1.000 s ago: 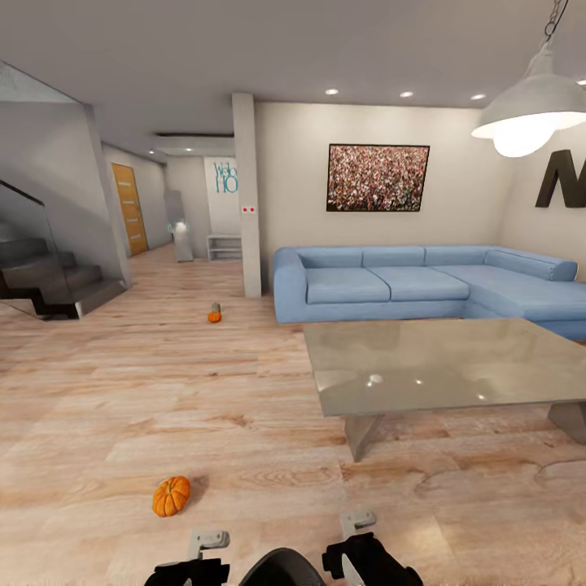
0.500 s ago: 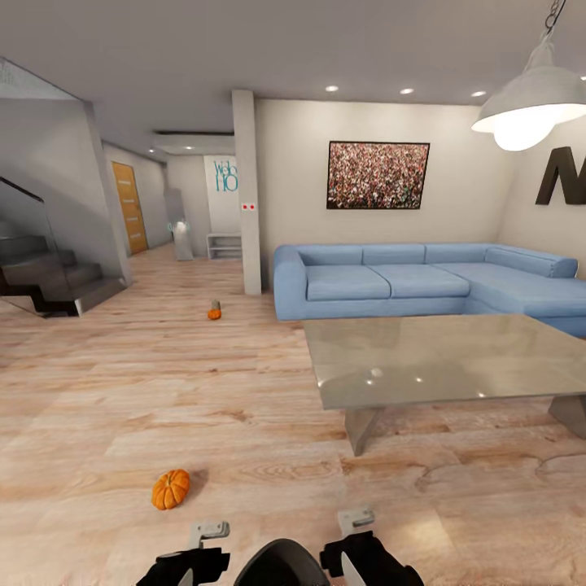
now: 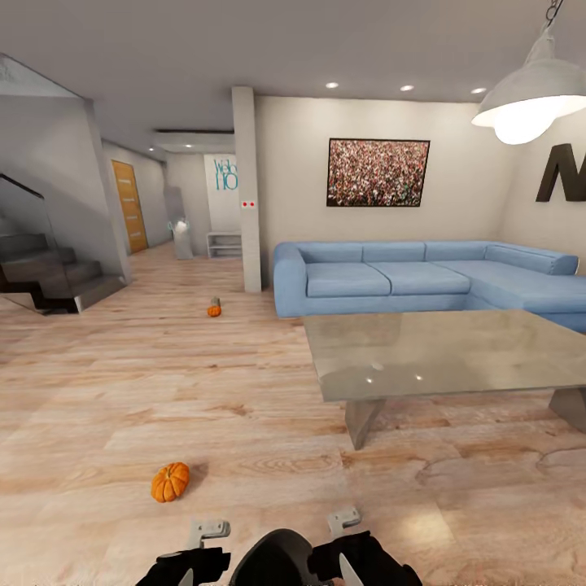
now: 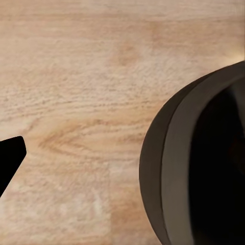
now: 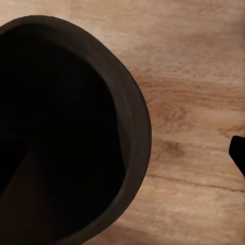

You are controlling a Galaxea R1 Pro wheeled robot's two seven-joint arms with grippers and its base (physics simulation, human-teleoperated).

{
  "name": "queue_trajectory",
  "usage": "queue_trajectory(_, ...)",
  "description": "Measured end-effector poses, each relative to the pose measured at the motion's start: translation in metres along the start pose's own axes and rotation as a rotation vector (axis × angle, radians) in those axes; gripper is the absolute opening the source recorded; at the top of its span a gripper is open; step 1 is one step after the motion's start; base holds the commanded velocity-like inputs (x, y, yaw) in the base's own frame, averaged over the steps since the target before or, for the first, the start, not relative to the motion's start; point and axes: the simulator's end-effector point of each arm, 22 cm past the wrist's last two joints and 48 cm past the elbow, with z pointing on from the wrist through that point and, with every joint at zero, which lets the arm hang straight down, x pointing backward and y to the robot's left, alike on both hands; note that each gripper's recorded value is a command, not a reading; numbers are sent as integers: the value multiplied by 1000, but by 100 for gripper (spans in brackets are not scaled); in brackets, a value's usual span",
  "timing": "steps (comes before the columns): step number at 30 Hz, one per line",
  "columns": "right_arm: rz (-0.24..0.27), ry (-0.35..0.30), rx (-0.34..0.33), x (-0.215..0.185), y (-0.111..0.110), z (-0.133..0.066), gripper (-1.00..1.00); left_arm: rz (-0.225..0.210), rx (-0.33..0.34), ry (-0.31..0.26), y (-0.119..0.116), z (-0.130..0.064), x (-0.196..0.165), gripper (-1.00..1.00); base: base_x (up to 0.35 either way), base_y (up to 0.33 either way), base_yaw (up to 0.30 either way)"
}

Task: Place each of the two pumpkins and all three candles from the living room inside a cabinet in the living room (use any cabinet), then make sure every cabinet is closed, and position the cauldron so it is next to a table in the living room.

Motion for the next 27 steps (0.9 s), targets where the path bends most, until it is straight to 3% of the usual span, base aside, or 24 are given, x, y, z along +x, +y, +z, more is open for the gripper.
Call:
queue_trajectory(9,1,-2,47,13,-11,15,100,-1,0,-19,1,14,11,100,0,0,0)
queue_trajectory(27,2,-3,52,39,-12,43,100,2,0,-32,3,39,36,100,0,0,0)
